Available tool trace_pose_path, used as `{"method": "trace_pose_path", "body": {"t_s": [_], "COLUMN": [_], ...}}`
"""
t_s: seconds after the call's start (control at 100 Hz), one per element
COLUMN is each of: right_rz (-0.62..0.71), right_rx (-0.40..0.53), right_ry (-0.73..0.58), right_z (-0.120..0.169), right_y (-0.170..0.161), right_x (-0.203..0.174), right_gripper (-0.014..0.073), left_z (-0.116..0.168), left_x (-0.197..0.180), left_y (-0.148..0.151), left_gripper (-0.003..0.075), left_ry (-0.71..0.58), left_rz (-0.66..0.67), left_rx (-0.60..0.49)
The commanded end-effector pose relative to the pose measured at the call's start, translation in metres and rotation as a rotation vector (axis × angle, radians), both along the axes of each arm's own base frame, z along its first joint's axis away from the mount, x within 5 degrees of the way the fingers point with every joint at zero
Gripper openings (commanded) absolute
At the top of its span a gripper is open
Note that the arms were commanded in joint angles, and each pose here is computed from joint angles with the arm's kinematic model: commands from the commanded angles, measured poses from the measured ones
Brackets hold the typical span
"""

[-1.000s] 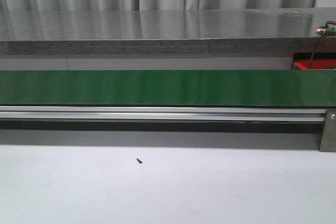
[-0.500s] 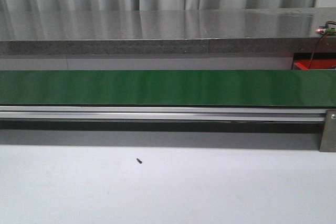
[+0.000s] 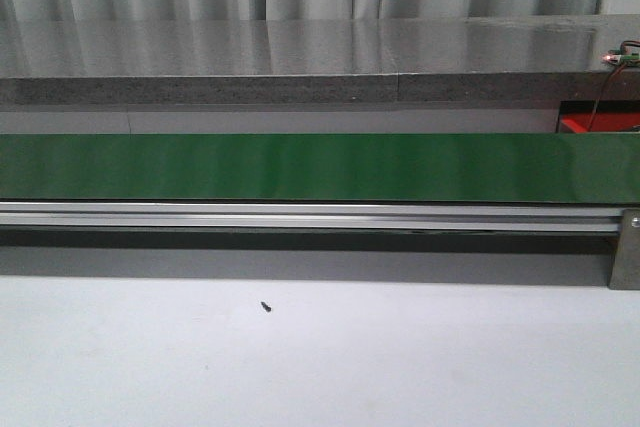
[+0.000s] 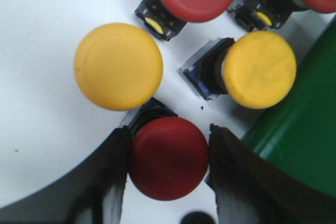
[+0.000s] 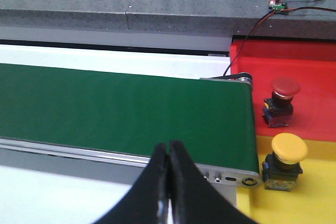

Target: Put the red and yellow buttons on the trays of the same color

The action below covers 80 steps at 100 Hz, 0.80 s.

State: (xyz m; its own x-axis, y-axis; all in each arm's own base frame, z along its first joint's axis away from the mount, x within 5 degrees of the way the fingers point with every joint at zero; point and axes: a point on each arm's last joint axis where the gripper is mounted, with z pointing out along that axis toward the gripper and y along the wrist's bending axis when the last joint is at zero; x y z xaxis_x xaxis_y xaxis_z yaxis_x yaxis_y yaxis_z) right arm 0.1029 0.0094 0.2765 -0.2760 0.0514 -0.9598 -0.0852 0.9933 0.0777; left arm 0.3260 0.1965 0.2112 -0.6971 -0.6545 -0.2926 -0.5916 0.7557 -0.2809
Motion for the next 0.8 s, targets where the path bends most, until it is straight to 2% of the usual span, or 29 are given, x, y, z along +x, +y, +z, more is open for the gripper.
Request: {"method": "trace_pose_path", "body": {"t_s": [0.0, 0.18, 0.36, 0.6, 0.79], "right_rz": [-0.033, -0.033, -0.033, -0.033, -0.033], "right_rx": [0.011, 0.011, 0.012, 0.012, 0.012], "right_ry": [-0.099, -0.099, -0.099, -0.099, -0.099], "right_z": [0.016, 0.016, 0.016, 0.016, 0.016], "right_y": [-0.003, -0.003, -0.003, -0.003, -0.003], "right_x": [0.002, 0.002, 0.002, 0.002, 0.002], "right_gripper": [-0.0122, -0.0122, -0.0122, -0.0122, -0.0122], "left_z": [0.046, 0.083, 0.110, 0.120, 0.107], "left_x": [-0.004, -0.016, -0.019, 0.005, 0.020], "left_y": [-0.004, -0.013, -0.032, -0.073, -0.095], "left_gripper": [0.0242, 0.0242, 0.0242, 0.0242, 0.0242], "left_ry": [-0.130, -0.212, -0.285, -0.308, -0.281], "left_rz": [0.014, 0.008, -0.057, -0.200, -0.274], "left_rx": [0.069, 0.123, 0.180, 0.166, 0.136]}}
